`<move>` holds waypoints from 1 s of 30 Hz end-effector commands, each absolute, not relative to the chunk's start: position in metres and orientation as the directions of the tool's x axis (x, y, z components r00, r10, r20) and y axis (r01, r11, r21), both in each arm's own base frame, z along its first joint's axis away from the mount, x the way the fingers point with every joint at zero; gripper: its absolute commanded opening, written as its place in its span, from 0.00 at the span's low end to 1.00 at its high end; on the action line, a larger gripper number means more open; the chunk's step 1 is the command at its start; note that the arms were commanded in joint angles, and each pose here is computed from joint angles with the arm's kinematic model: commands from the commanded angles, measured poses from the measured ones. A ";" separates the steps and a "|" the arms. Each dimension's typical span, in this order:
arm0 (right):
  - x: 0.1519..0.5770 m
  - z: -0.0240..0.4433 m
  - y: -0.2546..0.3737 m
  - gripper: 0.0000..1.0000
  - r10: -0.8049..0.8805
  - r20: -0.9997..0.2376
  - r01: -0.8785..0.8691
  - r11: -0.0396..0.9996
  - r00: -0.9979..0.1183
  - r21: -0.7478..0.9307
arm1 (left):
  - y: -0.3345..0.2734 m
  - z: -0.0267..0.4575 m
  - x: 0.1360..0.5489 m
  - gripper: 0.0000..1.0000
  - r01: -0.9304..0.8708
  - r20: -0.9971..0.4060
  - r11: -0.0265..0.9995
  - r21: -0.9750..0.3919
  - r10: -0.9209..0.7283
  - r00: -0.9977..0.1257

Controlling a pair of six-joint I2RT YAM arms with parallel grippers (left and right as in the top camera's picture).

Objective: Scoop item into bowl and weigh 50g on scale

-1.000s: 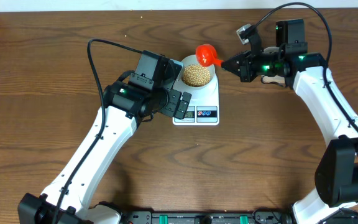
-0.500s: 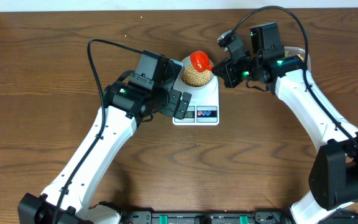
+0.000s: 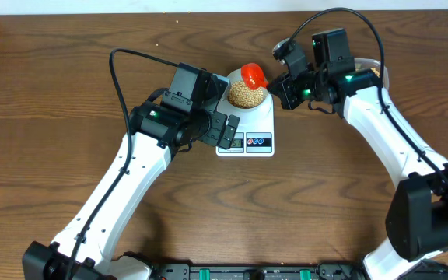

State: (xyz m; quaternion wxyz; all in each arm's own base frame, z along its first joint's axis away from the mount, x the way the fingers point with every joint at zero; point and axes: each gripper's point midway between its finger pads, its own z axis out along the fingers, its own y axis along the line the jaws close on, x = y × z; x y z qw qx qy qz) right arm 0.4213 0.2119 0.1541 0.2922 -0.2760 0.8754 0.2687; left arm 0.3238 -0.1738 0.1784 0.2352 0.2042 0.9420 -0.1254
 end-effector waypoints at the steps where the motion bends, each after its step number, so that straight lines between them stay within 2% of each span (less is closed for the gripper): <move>1: 0.425 0.144 0.214 0.01 -0.345 -0.651 -0.649 0.698 -0.676 0.304 | -0.170 0.176 0.324 0.98 0.434 -0.490 0.892 -0.129 0.323 -0.810; 30: 0.426 0.105 0.221 0.01 -0.415 -0.592 -0.640 0.732 -0.691 0.234 | -0.170 0.176 0.324 0.98 0.434 -0.490 0.892 -0.129 0.323 -0.810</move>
